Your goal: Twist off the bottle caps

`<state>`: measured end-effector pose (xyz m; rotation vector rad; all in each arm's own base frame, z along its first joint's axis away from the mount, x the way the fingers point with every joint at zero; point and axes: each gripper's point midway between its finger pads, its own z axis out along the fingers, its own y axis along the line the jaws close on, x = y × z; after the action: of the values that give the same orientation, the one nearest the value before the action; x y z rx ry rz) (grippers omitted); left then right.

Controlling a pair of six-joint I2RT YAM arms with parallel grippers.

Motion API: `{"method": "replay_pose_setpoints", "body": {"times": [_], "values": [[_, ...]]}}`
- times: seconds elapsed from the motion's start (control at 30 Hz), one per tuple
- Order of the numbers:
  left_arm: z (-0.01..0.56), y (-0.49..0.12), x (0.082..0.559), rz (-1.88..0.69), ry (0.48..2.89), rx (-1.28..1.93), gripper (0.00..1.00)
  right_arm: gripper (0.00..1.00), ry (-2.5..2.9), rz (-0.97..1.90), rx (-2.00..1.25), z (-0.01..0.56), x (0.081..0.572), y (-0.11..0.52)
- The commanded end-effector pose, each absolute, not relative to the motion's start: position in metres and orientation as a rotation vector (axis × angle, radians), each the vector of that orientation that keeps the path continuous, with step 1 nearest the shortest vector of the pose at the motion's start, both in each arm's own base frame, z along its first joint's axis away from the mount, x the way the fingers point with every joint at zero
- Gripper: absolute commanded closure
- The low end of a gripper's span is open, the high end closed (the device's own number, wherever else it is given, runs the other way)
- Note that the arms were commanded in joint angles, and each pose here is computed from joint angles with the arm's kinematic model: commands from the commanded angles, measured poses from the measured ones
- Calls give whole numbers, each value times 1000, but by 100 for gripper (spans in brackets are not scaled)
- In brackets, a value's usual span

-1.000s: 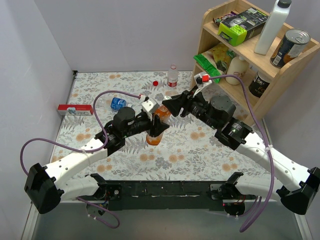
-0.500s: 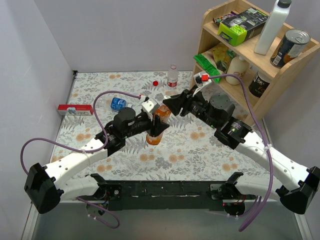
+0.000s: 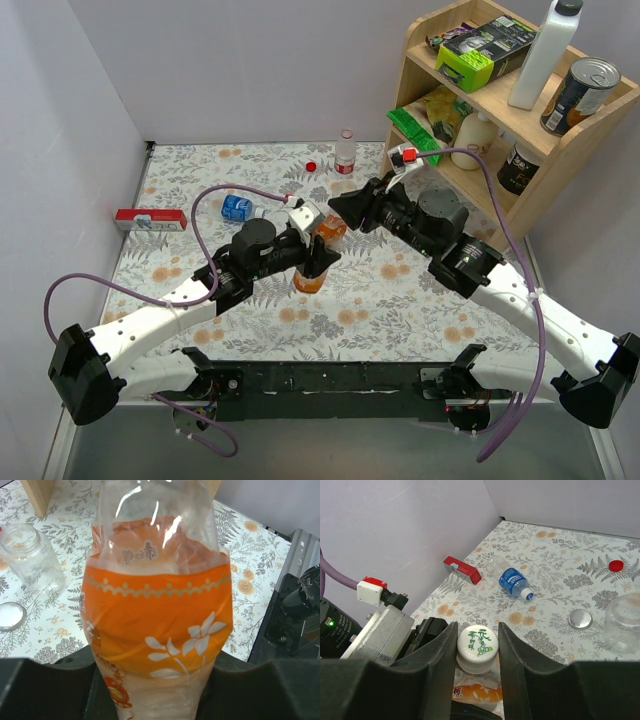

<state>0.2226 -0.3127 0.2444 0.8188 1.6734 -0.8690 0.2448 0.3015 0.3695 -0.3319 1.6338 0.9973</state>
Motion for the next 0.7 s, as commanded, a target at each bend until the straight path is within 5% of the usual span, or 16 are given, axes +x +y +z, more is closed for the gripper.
{"method": "replay_pose_setpoints", "body": {"times": [0.0,0.2,0.67], "values": [[256,-317,213,-906,1627,858,64,67,1556,1053,-326,391,245,299],[271,-321,196,-1007,1565,902,63,87,1494,1179,-473,391,229,299],[300,-317,111,-1507,1272,1305,62,92,1169,1436,-1062,394,144,290]]}}
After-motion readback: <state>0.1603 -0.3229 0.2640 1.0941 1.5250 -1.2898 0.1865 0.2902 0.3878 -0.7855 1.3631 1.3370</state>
